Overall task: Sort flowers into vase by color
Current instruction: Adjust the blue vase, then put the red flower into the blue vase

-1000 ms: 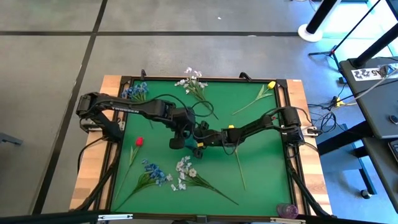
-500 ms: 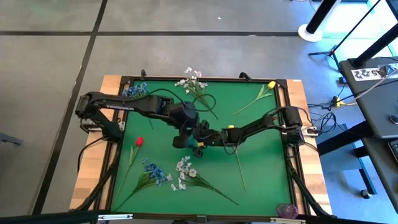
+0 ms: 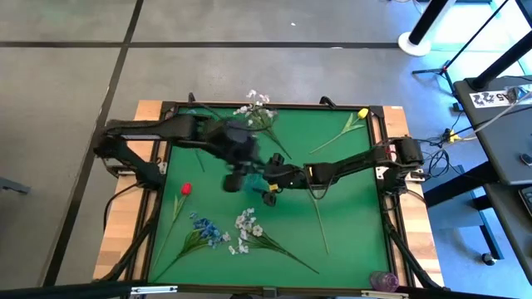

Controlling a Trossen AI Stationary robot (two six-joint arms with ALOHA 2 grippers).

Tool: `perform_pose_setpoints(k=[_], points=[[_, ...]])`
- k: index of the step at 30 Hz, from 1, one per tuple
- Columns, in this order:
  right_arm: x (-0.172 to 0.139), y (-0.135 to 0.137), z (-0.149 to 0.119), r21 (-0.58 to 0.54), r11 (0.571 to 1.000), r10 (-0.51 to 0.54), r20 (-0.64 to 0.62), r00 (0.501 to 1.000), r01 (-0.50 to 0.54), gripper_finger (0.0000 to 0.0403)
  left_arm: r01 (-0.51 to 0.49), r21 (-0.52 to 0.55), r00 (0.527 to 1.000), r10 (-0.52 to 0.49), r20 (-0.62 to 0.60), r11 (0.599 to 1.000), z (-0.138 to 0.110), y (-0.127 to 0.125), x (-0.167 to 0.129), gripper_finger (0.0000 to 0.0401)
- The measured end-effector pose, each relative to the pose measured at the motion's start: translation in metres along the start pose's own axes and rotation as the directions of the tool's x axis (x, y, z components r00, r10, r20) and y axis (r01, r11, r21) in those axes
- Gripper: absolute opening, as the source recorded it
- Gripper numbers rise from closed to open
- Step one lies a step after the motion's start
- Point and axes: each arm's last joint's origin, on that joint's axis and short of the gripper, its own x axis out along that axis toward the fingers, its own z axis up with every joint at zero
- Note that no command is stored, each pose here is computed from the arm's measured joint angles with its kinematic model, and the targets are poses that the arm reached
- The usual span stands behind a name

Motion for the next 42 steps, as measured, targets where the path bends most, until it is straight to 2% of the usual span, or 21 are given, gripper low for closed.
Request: perform_pose_setpoints(k=[4, 8, 11, 15, 18, 20, 24, 28, 31, 33, 34, 36, 40, 42], points=[[-0.016, 0.001, 0.010, -0.038, 0.999, -0.006, -0.005, 1.000, 0.006, 0.0388, 0.011, -0.040, 0.998, -0.014, -0.062, 0.999, -0.012, -0.020, -0.037, 0.0125], [-0.030, -0.001, 0.019, -0.053, 0.997, -0.056, -0.007, 0.998, 0.056, 0.0388, -0.035, -0.150, 0.988, 0.011, -0.157, 0.988, -0.029, -0.039, -0.060, 0.0125], [-0.037, 0.000, 0.024, -0.057, 0.997, -0.057, 0.000, 0.998, 0.056, 0.0388, -0.083, -0.256, 0.976, 0.027, -0.216, 0.963, -0.044, -0.053, -0.082, 0.0125], [-0.049, 0.003, 0.030, -0.064, 0.996, -0.063, 0.005, 0.998, 0.063, 0.0388, -0.120, -0.345, 0.953, 0.011, -0.303, 0.931, -0.068, -0.070, -0.083, 0.0125], [-0.058, 0.006, 0.032, -0.081, 0.993, -0.084, -0.008, 0.996, 0.083, 0.0388, -0.171, -0.383, 0.941, 0.034, -0.338, 0.908, -0.090, -0.080, -0.082, 0.0125], [-0.069, 0.008, 0.035, -0.089, 0.991, -0.100, -0.017, 0.995, 0.098, 0.0388, -0.235, -0.420, 0.921, 0.062, -0.385, 0.877, -0.109, -0.085, -0.076, 0.0125], [-0.090, 0.023, 0.037, -0.027, 0.998, -0.050, -0.032, 0.998, 0.049, 0.0388, -0.395, -0.436, 0.837, 0.121, -0.534, 0.809, -0.152, -0.089, -0.045, 0.0125], [-0.111, 0.051, 0.040, -0.004, 1.000, 0.022, 0.008, 1.000, -0.022, 0.0388, -0.558, -0.397, 0.700, 0.156, -0.697, 0.729, -0.201, -0.087, -0.014, 0.0125], [-0.120, 0.068, 0.035, -0.026, 0.999, 0.024, 0.016, 1.000, -0.024, 0.0388, -0.639, -0.371, 0.590, 0.119, -0.799, 0.674, -0.237, -0.083, 0.003, 0.0125], [-0.126, 0.078, 0.032, -0.031, 0.999, 0.029, 0.020, 0.999, -0.028, 0.0388, -0.657, -0.383, 0.557, 0.074, -0.828, 0.649, -0.257, -0.082, 0.013, 0.0125], [-0.127, 0.080, 0.031, -0.030, 0.999, 0.027, 0.016, 1.000, -0.026, 0.0388, -0.652, -0.402, 0.557, 0.046, -0.829, 0.643, -0.264, -0.081, 0.018, 0.0125], [-0.130, 0.085, 0.028, -0.031, 0.999, 0.023, 0.007, 1.000, -0.023, 0.0388, -0.646, -0.430, 0.572, 0.027, -0.820, 0.631, -0.260, -0.082, 0.022, 0.0125], [-0.134, 0.089, 0.024, -0.038, 0.999, -0.017, 0.002, 1.000, 0.017, 0.0388, -0.601, -0.523, 0.647, -0.016, -0.763, 0.604, -0.252, -0.084, 0.030, 0.0125], [-0.135, 0.090, 0.023, -0.041, 0.999, -0.021, -0.001, 1.000, 0.021, 0.0388, -0.608, -0.537, 0.645, -0.031, -0.763, 0.585, -0.254, -0.084, 0.032, 0.0125]])
